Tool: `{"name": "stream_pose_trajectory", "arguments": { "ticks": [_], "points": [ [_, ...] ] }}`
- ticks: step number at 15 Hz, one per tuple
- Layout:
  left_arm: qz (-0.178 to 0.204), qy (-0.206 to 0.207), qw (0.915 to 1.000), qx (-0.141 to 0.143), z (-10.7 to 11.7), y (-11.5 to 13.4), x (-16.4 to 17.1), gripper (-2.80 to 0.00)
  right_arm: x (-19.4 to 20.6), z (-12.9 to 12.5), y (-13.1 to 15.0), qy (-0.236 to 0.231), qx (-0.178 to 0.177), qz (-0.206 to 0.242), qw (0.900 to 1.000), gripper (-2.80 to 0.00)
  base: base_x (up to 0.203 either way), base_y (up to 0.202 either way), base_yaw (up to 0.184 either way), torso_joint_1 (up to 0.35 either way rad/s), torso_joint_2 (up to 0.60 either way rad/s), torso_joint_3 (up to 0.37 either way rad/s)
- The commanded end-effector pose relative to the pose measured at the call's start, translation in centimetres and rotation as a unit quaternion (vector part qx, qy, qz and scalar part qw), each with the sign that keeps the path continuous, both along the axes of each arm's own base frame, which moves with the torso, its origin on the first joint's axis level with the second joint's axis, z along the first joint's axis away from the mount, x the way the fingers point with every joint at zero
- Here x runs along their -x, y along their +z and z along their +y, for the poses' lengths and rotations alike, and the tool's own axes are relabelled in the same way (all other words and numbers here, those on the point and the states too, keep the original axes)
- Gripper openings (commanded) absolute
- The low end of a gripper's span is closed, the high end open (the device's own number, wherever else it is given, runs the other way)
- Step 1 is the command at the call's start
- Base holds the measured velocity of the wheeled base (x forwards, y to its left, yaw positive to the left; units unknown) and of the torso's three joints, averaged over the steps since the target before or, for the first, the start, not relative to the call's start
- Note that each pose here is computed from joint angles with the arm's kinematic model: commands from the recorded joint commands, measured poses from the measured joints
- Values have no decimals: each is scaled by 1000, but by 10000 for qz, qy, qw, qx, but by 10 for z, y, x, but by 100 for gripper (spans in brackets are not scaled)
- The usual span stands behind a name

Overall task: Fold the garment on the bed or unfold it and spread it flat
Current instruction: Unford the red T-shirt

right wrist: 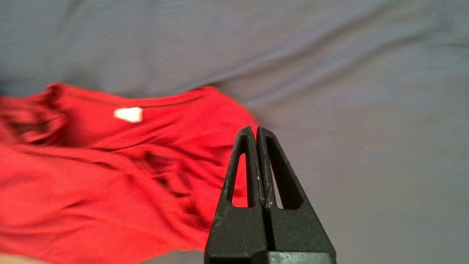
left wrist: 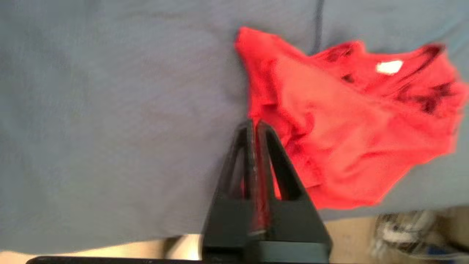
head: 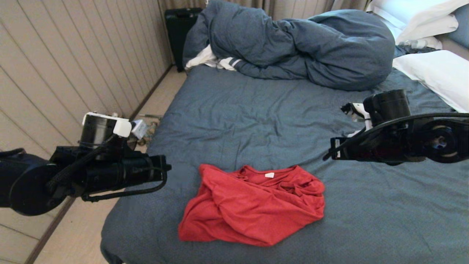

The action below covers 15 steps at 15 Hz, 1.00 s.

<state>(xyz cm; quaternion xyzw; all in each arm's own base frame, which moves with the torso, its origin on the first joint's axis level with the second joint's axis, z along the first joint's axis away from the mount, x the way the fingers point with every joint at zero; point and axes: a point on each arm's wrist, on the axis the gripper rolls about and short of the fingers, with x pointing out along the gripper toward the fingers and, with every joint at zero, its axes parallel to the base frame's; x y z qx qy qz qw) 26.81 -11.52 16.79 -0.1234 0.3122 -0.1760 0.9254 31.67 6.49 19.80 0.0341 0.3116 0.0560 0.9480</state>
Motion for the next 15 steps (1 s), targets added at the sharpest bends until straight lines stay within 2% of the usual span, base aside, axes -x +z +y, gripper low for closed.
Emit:
{"name": "stream_pose_trajectory", "arguments": {
  "ticks": [1, 5, 9, 10, 12, 13, 15],
  "points": [
    [66, -61, 9999, 104, -7, 5, -12, -280, -10, 16, -6, 162, -17, 113, 9998, -280, 0, 0, 0, 0, 0, 0],
    [99, -282, 9994, 155, -35, 1, -43, -280, -22, 36, -6, 221, -179, 343, 9990, -280, 0, 0, 0, 0, 0, 0],
    [-29, -692, 9974, 205, -87, -14, -78, -280, -25, 43, -12, 287, -174, 425, 9985, -280, 0, 0, 0, 0, 0, 0],
    [-51, -893, 9958, 197, -107, -18, -79, -280, -24, 40, -13, 252, -172, 450, 9985, -280, 0, 0, 0, 0, 0, 0],
    [-44, -1137, 9934, 154, -132, -28, -78, -280, -23, 38, -16, 232, -155, 498, 9984, -280, 0, 0, 0, 0, 0, 0],
    [32, -1202, 9927, 97, -138, -36, -77, -280, -22, 38, -16, 232, -154, 500, 9984, -280, 0, 0, 0, 0, 0, 0],
    [109, -1214, 9925, 31, -137, -42, -74, -280, -21, 41, -17, 278, -147, 530, 9981, -280, 0, 0, 0, 0, 0, 0]
  ]
}}
